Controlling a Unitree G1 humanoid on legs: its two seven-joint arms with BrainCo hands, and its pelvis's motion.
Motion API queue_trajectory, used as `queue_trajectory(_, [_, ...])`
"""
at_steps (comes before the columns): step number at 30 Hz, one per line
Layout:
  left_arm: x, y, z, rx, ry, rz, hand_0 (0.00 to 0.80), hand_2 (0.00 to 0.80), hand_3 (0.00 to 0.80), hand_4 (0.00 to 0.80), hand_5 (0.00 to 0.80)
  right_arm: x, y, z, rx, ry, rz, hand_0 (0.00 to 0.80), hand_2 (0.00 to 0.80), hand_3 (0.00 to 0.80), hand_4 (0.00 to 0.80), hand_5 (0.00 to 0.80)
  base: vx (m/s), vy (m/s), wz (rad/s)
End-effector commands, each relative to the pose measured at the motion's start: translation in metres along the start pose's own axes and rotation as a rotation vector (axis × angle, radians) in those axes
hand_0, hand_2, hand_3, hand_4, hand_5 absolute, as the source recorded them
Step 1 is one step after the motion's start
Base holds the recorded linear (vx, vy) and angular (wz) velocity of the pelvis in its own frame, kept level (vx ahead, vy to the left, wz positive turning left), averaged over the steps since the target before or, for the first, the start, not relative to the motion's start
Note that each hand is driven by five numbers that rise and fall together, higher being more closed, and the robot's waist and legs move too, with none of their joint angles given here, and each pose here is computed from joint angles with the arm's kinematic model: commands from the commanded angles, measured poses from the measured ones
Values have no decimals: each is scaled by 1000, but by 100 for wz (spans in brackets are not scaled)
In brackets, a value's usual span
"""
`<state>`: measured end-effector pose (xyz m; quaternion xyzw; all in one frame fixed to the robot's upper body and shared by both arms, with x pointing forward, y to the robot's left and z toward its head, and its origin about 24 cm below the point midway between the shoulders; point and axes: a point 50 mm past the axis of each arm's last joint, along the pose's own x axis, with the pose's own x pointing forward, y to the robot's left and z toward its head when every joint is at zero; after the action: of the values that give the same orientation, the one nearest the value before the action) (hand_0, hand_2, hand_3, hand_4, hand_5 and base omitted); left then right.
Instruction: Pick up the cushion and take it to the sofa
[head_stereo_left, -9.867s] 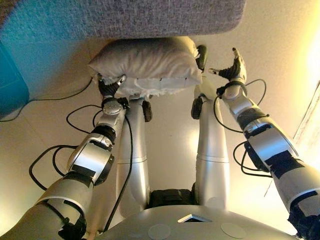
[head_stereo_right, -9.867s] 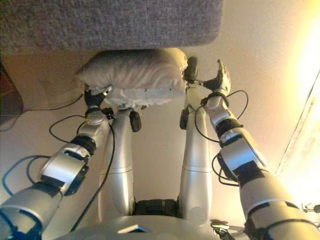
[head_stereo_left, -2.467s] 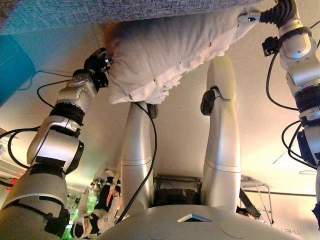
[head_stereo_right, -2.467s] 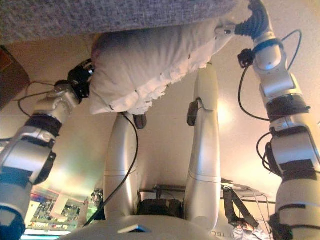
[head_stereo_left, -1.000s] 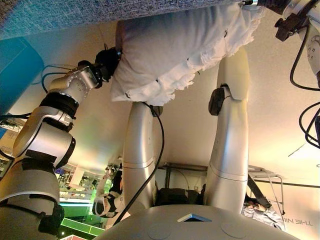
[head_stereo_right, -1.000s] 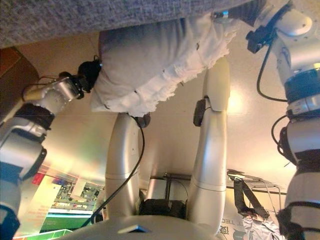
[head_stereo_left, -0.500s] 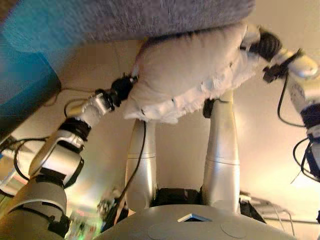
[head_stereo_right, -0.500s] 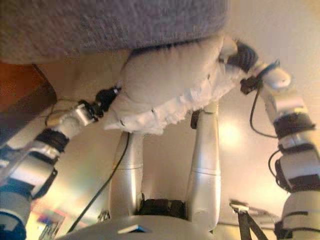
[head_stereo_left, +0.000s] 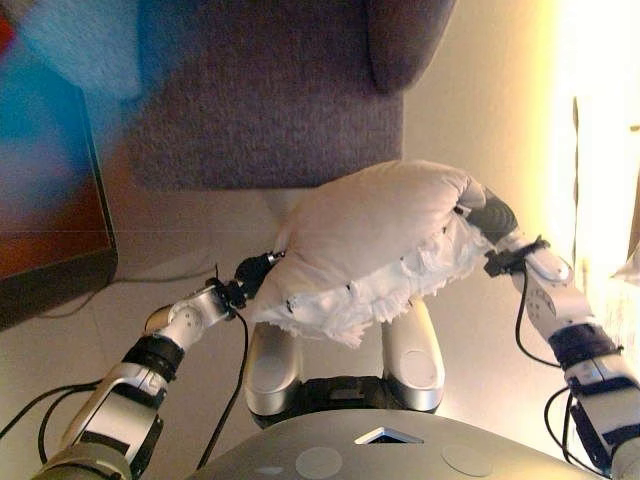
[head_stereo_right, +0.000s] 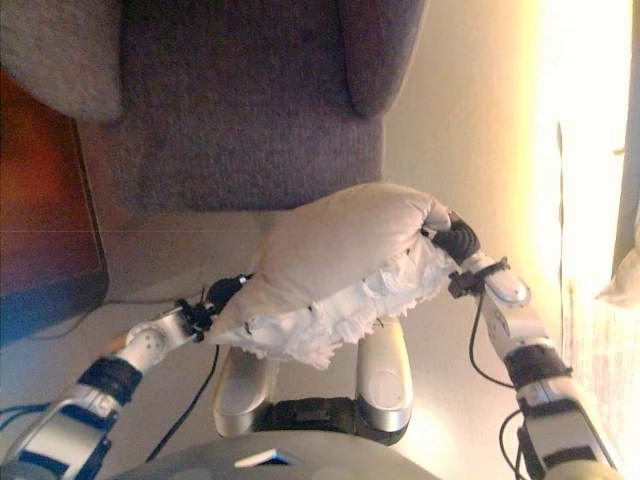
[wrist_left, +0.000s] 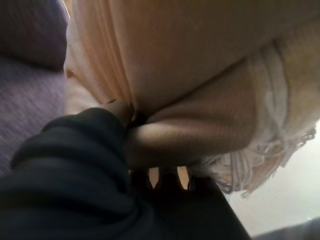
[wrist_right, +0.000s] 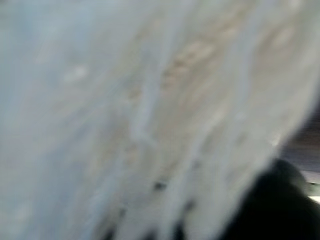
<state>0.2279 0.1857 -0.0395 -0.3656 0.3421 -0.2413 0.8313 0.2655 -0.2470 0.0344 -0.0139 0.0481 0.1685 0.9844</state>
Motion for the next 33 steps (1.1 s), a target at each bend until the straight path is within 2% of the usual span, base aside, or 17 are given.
queue_trajectory(1, [23,-58,-2,-24,-37,-340,800,800,800,800,800,6,42,19,22,-171,203,800,800,800,800,800,197,26,-20])
queue_trajectory(5, [6,-56,-15,-12,-57,-340,800,800,800,800,800,-19,46,18,26,-201,217,800,800,800,800,800,221,25,-1])
queue_trajectory(7, [-5,-56,-12,56,-169,-311,800,800,800,800,800,-32,48,26,15,-238,227,800,800,800,800,800,260,19,-5])
queue_trajectory(10, [-25,-63,6,179,-423,-220,800,800,800,800,800,-46,54,47,-28,-339,234,800,800,800,800,800,196,35,-7])
queue_trajectory(14, [-40,-83,29,300,-676,-217,800,800,800,800,800,-47,66,76,-93,-501,232,800,800,800,800,800,96,30,-6])
queue_trajectory(19, [-59,-109,51,487,-884,-243,800,800,800,800,800,-53,73,110,-118,-670,248,800,800,800,800,800,36,30,2])
queue_trajectory(23, [-76,-123,68,601,-1059,-187,800,800,800,800,800,-58,73,125,-123,-762,226,800,800,800,800,800,20,34,0])
queue_trajectory(30, [-82,-145,80,661,-1233,-169,800,800,800,800,800,-57,90,144,-104,-927,147,800,800,800,800,800,4,54,0])
queue_trajectory(33, [-78,-151,83,660,-1266,-159,800,800,800,800,800,-48,98,145,-134,-921,136,800,800,800,800,800,6,60,-2])
